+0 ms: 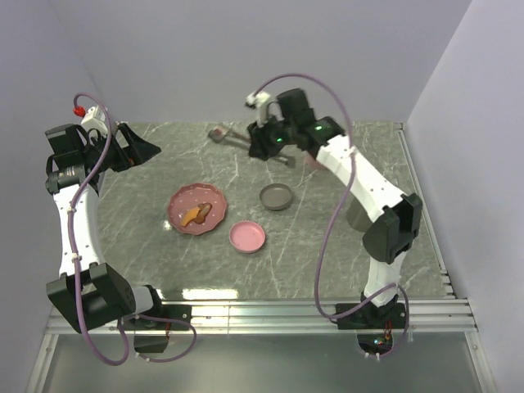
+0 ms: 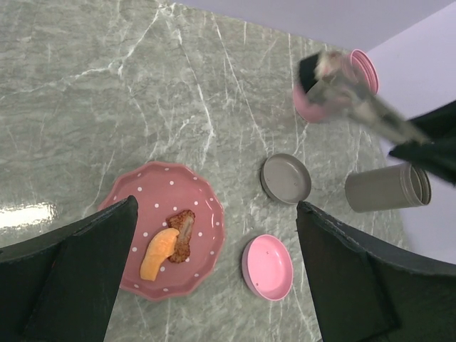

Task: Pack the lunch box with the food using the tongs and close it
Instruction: Place the food into the lunch box

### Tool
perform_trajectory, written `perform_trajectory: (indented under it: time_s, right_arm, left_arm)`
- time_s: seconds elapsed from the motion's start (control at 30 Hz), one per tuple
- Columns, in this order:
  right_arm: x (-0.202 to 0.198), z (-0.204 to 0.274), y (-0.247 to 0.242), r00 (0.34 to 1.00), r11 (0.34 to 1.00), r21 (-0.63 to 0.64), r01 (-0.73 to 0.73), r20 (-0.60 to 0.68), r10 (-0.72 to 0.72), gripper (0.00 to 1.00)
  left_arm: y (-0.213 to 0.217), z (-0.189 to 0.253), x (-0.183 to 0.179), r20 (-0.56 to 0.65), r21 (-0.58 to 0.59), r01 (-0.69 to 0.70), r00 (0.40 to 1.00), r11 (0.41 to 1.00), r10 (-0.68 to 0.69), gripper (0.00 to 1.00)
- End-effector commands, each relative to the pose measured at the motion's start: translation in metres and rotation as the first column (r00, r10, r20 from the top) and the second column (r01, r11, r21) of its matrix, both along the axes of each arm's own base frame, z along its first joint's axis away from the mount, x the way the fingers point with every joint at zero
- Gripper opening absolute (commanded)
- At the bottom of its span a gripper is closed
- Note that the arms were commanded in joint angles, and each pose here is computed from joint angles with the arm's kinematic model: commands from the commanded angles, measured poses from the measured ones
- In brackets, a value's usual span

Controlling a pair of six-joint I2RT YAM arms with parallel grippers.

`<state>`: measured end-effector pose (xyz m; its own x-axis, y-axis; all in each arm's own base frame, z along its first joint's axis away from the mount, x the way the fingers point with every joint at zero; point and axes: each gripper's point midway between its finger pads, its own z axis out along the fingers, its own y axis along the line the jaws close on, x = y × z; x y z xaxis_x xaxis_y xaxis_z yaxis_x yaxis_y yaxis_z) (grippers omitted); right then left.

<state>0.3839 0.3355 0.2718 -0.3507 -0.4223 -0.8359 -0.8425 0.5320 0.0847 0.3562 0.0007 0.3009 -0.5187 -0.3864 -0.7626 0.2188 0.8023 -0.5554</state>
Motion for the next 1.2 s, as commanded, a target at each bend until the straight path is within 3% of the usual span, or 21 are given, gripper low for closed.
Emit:
perform_trajectory:
  time_s: [0.0, 0.3, 0.53, 0.97, 1.17]
  right_arm:
    - [0.013, 0.048, -0.052, 0.992, 0.993, 0.068, 0.101, 0.067, -0.106, 0.38]
    - [0.055, 0.034, -0.192, 0.923, 0.924, 0.007, 0.381, 0.058, -0.381, 0.38]
    - [0.067, 0.003, -0.272, 0.850, 0.846, -0.082, 0.526, 0.023, -0.526, 0.38]
    - [0.080, -0.031, -0.301, 0.825, 0.818, -0.145, 0.557, -0.016, -0.565, 0.39]
    - [0.083, -0.031, -0.299, 0.826, 0.820, -0.141, 0.555, -0.030, -0.563, 0.46]
  left_arm:
    - [-0.003, 0.021, 0.000, 0.074, 0.004, 0.019, 0.997, 1.000, -0.019, 0.99]
    - [-0.002, 0.016, 0.004, 0.047, 0.014, 0.035, 0.998, 0.999, -0.036, 0.99]
    - [-0.005, 0.017, 0.006, 0.047, -0.002, 0.048, 0.998, 0.999, -0.048, 0.99]
    - [-0.010, 0.014, 0.008, 0.036, -0.023, 0.054, 0.998, 0.998, -0.053, 0.99]
    - [-0.009, 0.015, 0.008, 0.033, -0.017, 0.058, 0.998, 0.998, -0.057, 1.00]
